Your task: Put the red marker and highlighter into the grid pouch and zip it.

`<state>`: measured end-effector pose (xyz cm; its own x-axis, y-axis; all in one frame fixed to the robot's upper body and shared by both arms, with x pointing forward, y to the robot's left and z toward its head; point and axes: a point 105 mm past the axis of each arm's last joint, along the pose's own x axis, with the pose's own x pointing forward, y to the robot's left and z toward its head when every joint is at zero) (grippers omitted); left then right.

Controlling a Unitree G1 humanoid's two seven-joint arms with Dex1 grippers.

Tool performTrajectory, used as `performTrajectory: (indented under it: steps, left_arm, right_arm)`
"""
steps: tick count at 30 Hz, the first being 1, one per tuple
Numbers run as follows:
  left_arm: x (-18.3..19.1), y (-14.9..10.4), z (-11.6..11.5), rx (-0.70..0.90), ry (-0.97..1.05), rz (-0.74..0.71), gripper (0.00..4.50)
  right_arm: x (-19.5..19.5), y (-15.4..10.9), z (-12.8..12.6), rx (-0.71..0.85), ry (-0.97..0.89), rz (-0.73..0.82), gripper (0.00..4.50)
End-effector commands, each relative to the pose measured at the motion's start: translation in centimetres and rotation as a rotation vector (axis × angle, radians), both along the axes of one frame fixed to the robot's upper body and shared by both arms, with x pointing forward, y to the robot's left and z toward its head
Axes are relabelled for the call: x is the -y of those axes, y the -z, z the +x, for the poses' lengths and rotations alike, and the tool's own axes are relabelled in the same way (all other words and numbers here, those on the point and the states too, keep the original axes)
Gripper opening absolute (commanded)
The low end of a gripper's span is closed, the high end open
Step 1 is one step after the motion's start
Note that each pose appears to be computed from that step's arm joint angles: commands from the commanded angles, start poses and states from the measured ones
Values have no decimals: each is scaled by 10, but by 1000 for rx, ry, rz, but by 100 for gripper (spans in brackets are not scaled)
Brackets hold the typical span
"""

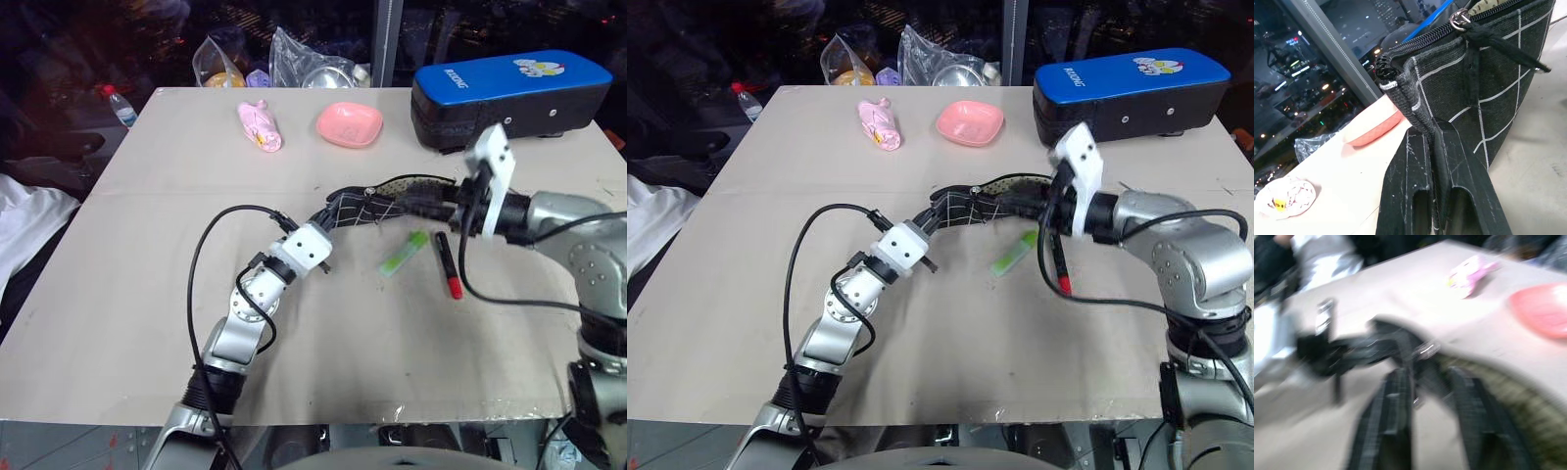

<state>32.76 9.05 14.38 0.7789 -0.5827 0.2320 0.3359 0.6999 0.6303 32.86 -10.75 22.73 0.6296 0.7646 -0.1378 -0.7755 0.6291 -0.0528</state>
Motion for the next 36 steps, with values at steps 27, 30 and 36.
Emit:
performTrajectory:
  steps: [27, 30, 36]
  left_arm:
    - [7, -13, -3, 54, 22, -15, 0]
    - [5, -12, -3, 51, 16, -18, 0]
    - [-2, -11, -3, 52, -10, -11, 0]
  right_arm:
    - [-68, 30, 11, 643, -339, -683, 446]
    - [-64, 29, 13, 638, -316, -675, 446]
    - [-26, -6, 13, 520, -125, -429, 446]
